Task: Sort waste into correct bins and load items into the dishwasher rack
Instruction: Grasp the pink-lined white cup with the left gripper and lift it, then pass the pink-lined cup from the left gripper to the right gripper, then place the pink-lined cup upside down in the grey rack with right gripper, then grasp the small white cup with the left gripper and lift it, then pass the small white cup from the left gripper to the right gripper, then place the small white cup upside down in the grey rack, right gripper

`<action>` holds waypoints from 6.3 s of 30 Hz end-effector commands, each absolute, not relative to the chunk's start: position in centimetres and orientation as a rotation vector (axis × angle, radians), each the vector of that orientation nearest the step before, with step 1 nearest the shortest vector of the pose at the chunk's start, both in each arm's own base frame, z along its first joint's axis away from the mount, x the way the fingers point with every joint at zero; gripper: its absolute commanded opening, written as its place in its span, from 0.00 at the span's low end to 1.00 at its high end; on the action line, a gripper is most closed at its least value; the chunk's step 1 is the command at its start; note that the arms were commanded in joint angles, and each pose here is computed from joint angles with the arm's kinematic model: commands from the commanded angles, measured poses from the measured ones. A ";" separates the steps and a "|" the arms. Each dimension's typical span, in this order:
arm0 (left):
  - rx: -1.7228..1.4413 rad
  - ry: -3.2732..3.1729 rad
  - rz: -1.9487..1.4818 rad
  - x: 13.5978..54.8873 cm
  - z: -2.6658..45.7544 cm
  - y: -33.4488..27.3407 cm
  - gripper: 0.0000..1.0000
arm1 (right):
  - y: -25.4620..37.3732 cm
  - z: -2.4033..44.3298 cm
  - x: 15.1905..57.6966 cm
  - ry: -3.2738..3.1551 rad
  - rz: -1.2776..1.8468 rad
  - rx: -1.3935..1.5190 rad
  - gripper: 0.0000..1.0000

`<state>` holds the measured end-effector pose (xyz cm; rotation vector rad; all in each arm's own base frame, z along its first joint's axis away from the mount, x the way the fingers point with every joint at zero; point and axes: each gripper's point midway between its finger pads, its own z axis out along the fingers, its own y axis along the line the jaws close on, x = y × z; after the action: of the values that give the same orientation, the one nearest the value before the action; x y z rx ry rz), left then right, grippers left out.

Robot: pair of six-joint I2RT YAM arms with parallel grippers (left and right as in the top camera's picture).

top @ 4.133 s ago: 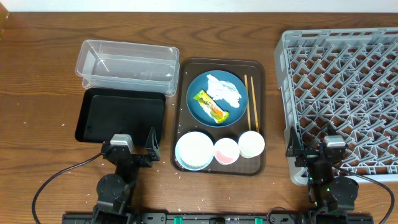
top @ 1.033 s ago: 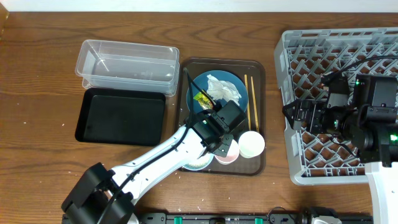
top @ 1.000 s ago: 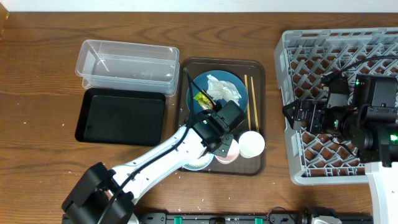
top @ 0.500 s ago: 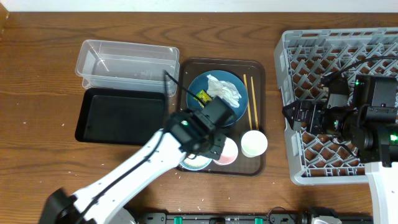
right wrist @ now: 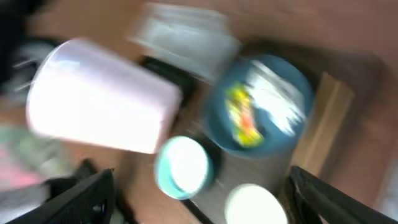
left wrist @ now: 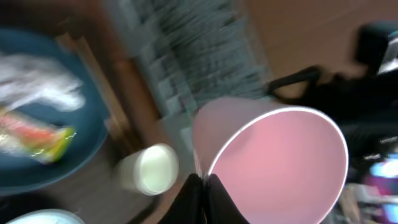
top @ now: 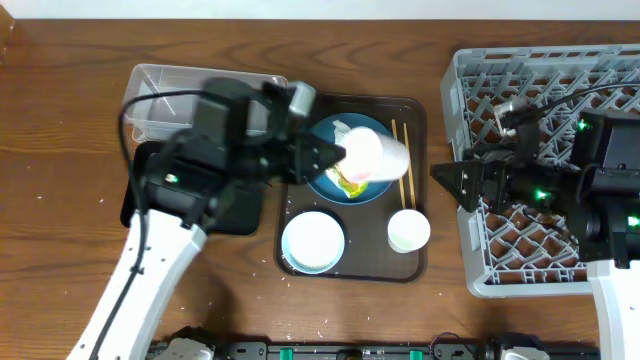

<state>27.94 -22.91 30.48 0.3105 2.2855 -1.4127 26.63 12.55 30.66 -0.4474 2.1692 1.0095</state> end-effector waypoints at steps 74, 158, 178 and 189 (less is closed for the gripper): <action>0.579 1.990 -1.951 24.5 38.3 -21.1 0.69 | -7.1 11.3 24.4 3.037 0.173 1.063 0.87; 0.626 2.080 -2.077 23.2 36.2 -23.0 0.06 | 24.4 39.1 21.8 1.656 1.342 -1.071 0.59; 0.308 2.423 -1.503 28.1 29.2 -21.4 0.68 | -2.4 32.3 26.7 2.217 0.258 0.358 0.51; 0.285 2.459 -1.492 27.8 28.7 -21.1 0.68 | -17.7 22.7 22.7 2.298 -0.070 1.367 0.49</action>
<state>27.76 -21.34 28.87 0.2899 2.4511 -1.5139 23.73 -15.10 24.62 1.1617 2.3079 -0.0052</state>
